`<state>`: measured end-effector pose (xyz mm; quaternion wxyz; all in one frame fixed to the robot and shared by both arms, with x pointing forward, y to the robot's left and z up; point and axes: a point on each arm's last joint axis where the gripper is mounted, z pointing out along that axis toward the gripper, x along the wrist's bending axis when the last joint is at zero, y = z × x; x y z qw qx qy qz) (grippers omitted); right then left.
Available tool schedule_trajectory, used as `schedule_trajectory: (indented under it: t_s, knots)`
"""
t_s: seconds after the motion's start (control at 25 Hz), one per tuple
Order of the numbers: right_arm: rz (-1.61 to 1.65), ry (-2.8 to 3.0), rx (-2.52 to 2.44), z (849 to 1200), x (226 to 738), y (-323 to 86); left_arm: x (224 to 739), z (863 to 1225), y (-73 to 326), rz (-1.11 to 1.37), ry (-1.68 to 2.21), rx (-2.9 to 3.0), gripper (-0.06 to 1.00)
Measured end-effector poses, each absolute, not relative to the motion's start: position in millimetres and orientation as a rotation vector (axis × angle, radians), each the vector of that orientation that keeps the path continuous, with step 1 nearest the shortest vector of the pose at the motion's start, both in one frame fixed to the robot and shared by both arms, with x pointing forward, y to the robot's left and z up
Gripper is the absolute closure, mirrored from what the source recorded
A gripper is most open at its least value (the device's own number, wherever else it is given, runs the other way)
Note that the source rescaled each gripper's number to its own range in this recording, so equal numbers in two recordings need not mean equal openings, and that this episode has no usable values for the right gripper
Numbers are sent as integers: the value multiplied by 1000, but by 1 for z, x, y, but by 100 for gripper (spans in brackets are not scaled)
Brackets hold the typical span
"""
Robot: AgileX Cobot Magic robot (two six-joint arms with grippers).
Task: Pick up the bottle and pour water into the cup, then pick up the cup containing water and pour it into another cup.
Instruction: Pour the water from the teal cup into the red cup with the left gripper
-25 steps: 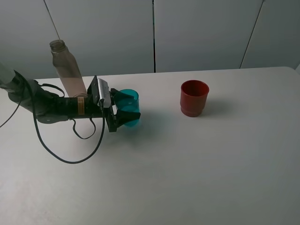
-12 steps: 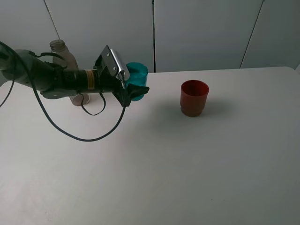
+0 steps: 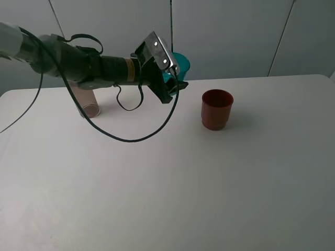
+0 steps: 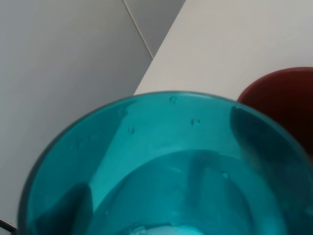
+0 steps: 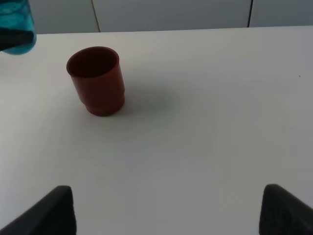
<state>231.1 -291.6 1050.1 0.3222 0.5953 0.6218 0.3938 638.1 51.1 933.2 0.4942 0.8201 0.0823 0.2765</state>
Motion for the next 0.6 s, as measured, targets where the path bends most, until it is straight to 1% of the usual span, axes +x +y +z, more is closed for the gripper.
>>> schedule_trajectory:
  t_s: [0.32, 0.6]
  knots:
    - [1037, 1629, 1569, 1050, 231, -292, 636, 942, 25, 771, 192, 2099, 76]
    - [1037, 1629, 1569, 1050, 231, -292, 624, 941, 6, 854, 75, 2198, 76]
